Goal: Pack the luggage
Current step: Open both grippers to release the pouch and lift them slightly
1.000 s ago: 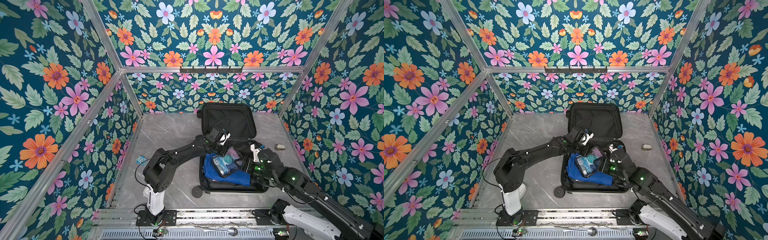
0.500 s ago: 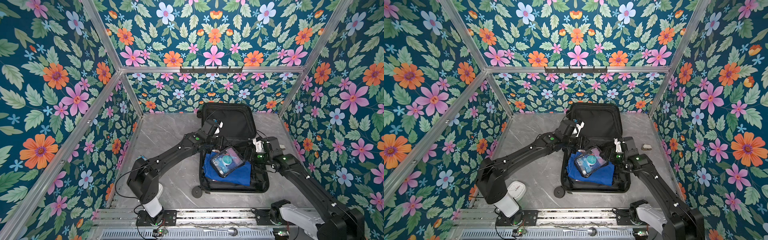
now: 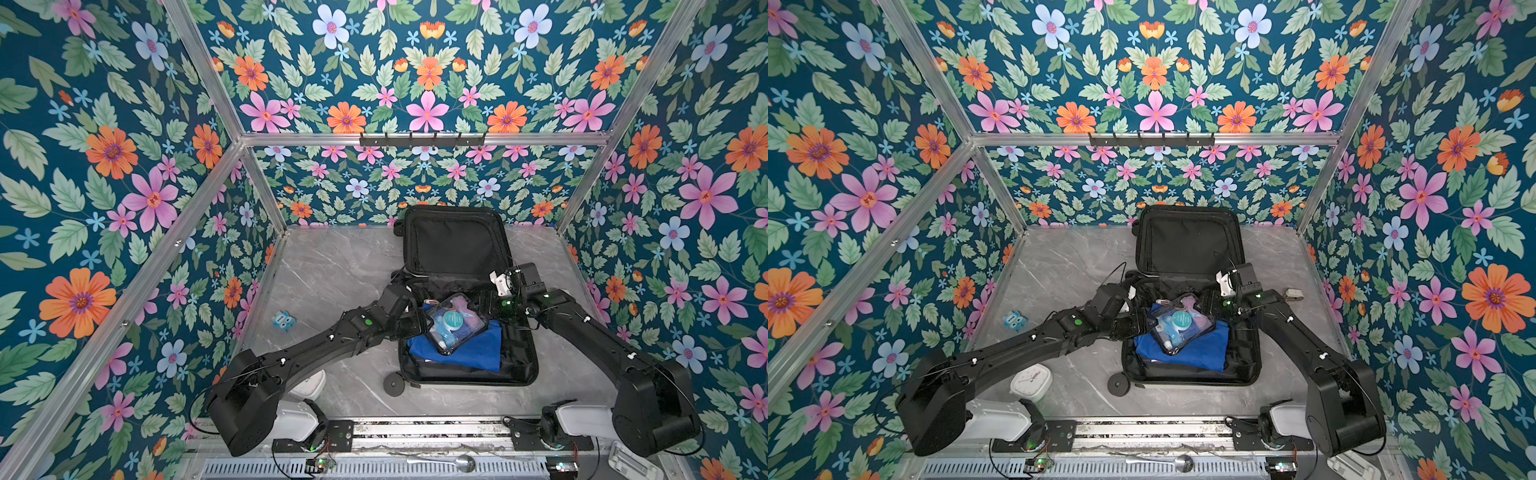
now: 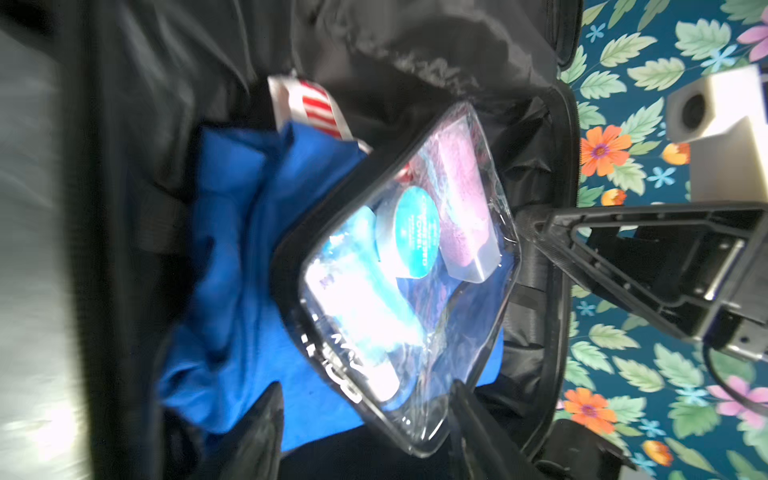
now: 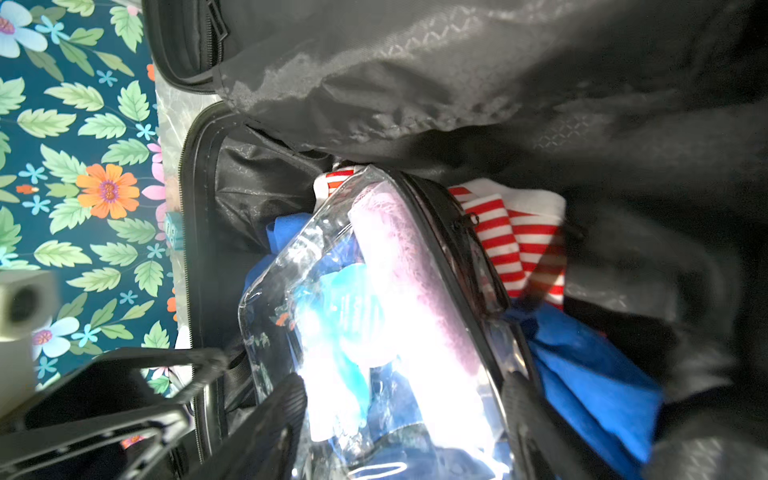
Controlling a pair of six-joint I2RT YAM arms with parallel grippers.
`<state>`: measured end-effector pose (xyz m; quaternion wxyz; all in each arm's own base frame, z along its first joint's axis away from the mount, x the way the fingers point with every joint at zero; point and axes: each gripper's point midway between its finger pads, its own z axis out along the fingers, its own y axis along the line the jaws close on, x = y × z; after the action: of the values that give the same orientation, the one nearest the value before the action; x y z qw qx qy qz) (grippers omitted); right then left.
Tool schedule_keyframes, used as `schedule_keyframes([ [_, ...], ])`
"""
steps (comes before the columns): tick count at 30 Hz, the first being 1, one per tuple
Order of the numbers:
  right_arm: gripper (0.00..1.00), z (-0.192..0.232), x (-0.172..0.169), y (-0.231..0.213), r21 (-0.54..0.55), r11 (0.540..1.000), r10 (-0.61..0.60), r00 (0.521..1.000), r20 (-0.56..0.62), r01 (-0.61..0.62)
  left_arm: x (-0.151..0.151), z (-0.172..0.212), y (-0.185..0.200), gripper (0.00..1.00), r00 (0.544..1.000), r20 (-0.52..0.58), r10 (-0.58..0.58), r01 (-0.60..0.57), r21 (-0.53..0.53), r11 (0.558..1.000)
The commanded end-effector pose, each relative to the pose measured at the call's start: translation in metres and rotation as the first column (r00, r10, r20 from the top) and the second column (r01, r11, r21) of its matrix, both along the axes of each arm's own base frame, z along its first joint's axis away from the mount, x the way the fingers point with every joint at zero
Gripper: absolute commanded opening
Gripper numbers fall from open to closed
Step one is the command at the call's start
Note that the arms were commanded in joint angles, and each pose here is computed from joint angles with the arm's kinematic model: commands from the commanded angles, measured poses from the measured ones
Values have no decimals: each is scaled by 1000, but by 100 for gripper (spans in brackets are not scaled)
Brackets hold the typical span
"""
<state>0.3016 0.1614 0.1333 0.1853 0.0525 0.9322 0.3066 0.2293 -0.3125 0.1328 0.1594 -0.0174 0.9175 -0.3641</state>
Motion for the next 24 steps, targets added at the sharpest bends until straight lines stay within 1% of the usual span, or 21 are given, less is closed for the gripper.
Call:
schedule_keyframes([
  [1,74,5,1,6,31,999,30,999,18,-30,4,2,-18,63,1000,-13,2,-3,-84,996],
  [3,73,2,-1,5,25,999,29,999,15,-29,4,-3,-25,63,1000,-22,-9,7,-94,996],
  [5,73,-3,-2,-2,-14,1000,10,1000,1,-10,3,-10,-29,62,999,-34,-20,17,-89,996],
  [10,79,-9,-2,-13,-90,996,-9,1000,-3,9,4,-20,-28,61,999,-35,-15,13,-71,997],
  [15,79,-13,3,-10,-90,996,4,1000,-12,-5,8,-26,-30,57,999,-34,-10,8,-61,998],
  [16,77,-15,5,-9,-89,996,7,1000,-19,-9,8,-27,-31,56,999,-33,-11,9,-61,998],
  [18,68,-16,7,-5,-76,997,18,1000,-25,-20,10,-28,-32,53,999,-30,-13,12,-57,998],
  [20,57,-17,7,-1,-54,998,32,999,-30,-34,12,-30,-34,49,1000,-26,-15,13,-49,999],
  [21,52,-17,7,1,-43,998,34,999,-32,-36,13,-31,-34,46,1000,-27,-16,15,-45,999],
  [23,40,-13,6,3,-26,999,36,999,-32,-37,14,-31,-36,38,999,-22,-23,22,-37,999],
  [24,36,-10,5,4,-14,999,39,999,-29,-39,15,-30,-36,34,1000,-18,-26,25,-31,999],
])
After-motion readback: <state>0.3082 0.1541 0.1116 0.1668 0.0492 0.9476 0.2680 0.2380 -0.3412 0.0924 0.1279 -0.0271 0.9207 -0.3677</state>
